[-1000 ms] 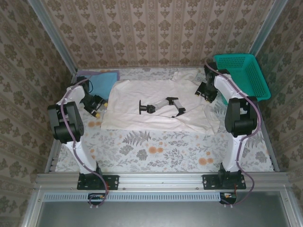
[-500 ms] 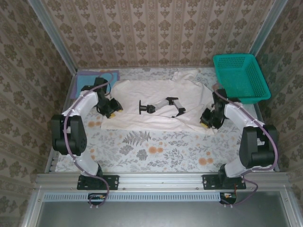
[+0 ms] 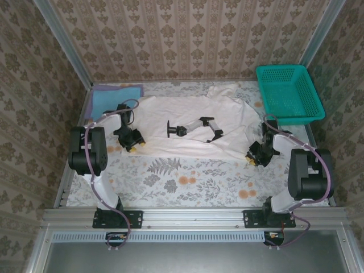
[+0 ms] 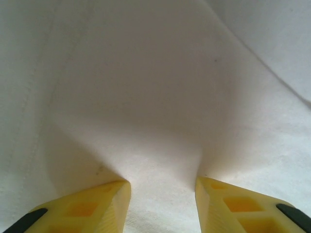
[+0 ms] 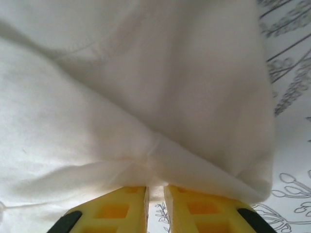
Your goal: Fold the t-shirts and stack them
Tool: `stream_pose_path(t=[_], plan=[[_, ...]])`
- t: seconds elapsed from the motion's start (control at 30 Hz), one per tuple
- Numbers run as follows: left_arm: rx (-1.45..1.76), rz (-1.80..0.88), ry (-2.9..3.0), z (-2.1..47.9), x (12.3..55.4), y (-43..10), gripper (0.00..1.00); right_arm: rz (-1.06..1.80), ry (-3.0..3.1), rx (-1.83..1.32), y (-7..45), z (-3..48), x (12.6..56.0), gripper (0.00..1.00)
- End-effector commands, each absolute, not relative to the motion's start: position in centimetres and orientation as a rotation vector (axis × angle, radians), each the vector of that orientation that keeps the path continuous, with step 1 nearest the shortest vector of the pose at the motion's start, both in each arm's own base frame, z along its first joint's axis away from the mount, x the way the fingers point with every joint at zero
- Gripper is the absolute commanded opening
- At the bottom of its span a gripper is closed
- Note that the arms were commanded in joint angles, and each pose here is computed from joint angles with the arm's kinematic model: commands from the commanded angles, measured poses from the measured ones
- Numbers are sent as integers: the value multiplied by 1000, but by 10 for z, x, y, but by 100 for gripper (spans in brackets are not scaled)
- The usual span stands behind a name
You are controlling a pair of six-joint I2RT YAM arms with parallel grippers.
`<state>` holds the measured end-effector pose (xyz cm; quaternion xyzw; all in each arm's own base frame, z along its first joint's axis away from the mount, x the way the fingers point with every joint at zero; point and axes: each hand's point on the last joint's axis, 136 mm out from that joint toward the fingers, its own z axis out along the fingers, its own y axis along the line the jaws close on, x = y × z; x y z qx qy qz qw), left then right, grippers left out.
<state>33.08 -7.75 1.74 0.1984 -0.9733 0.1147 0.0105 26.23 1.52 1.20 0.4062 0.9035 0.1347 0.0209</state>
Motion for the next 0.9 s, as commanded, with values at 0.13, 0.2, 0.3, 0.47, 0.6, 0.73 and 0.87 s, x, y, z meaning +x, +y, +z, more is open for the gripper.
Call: stream_pose_path(t=[0.13,0.2,0.3,0.47,0.6,0.73,0.87], plan=[[571,127,-2960,-4,278,-55,44,245,2727,1466,-28,-5,229,30],[574,130,-2944,-4,268,-56,44,254,2715,1502,-33,-6,220,32],[594,121,-2917,-3,253,-55,44,265,2710,1535,-33,-5,208,40],[657,125,-2901,6,230,-54,45,273,2679,1572,-31,-3,185,52],[701,115,-2885,17,216,-49,47,290,2666,1594,-27,3,174,56],[753,133,-2900,30,215,-40,54,299,2641,1558,-27,16,173,63],[775,168,-2973,55,238,-36,58,298,2636,1493,-32,35,183,66]])
